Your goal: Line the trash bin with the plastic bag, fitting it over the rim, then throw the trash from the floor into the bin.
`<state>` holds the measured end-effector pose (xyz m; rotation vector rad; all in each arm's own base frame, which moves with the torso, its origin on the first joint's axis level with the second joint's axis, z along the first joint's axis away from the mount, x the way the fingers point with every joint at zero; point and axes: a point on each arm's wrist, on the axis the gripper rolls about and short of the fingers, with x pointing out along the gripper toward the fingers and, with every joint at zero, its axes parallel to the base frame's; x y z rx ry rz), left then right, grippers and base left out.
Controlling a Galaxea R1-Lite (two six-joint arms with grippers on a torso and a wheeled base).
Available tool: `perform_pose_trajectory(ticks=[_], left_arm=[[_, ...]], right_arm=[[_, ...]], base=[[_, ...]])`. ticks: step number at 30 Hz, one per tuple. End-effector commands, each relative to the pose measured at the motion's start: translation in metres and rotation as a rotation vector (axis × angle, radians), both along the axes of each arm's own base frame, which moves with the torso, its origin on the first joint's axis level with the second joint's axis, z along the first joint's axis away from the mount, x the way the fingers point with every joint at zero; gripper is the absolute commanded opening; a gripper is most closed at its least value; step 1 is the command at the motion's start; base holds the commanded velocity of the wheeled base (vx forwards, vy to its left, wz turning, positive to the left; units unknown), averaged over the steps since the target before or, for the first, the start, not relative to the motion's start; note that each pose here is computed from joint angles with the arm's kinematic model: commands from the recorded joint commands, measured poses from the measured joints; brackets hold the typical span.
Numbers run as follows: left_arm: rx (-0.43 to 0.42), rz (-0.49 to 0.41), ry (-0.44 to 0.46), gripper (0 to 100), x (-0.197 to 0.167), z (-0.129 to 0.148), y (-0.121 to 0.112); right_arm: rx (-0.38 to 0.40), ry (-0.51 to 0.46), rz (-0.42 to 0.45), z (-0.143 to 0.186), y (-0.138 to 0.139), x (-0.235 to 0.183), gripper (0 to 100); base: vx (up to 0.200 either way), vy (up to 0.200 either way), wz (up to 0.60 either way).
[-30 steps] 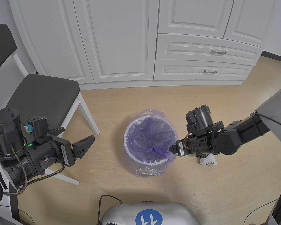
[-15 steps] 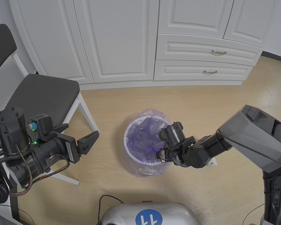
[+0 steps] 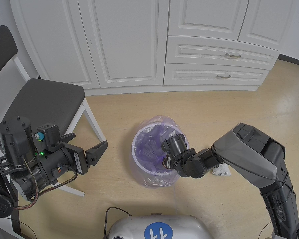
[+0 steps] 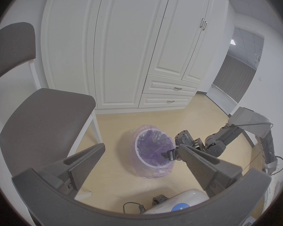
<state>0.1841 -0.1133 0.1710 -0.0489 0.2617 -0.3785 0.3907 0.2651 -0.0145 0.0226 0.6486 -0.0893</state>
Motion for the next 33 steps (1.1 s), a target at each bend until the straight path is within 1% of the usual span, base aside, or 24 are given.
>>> perform_pose_trajectory(ticks=[1,4,6,15,16,19,25,33], left_arm=[[0.005,0.0,0.008,100,0.0,-0.003,0.0],[0.005,0.0,0.008,100,0.0,-0.003,0.0],[0.003,0.0,0.006,100,-0.001,-0.002,0.0],[0.021,-0.012,0.015,100,-0.003,-0.006,0.0],[0.032,-0.014,0.007,100,-0.003,-0.007,0.0],[0.03,-0.016,-0.009,100,-0.003,-0.008,0.0],[0.027,-0.018,-0.019,100,-0.003,-0.009,0.0],[0.028,-0.015,-0.019,100,-0.003,-0.009,0.0]], right_arm=[[0.015,-0.042,-0.066,-0.003,-0.004,0.016,100],[0.025,-0.077,-0.108,0.002,-0.007,0.026,100],[0.039,-0.098,-0.138,0.006,-0.014,0.035,100],[0.057,-0.126,-0.193,0.015,-0.035,0.051,100],[0.065,-0.141,-0.206,0.023,-0.04,0.055,100],[0.075,-0.157,-0.22,0.037,-0.047,0.056,100],[0.089,-0.178,-0.218,0.06,-0.051,0.05,100],[0.074,-0.154,-0.228,0.067,-0.059,0.048,100]], base=[[0.0,0.0,0.0],[0.0,0.0,0.0],[0.0,0.0,0.0],[0.0,0.0,0.0],[0.0,0.0,0.0],[0.0,0.0,0.0],[0.0,0.0,0.0],[0.0,0.0,0.0]])
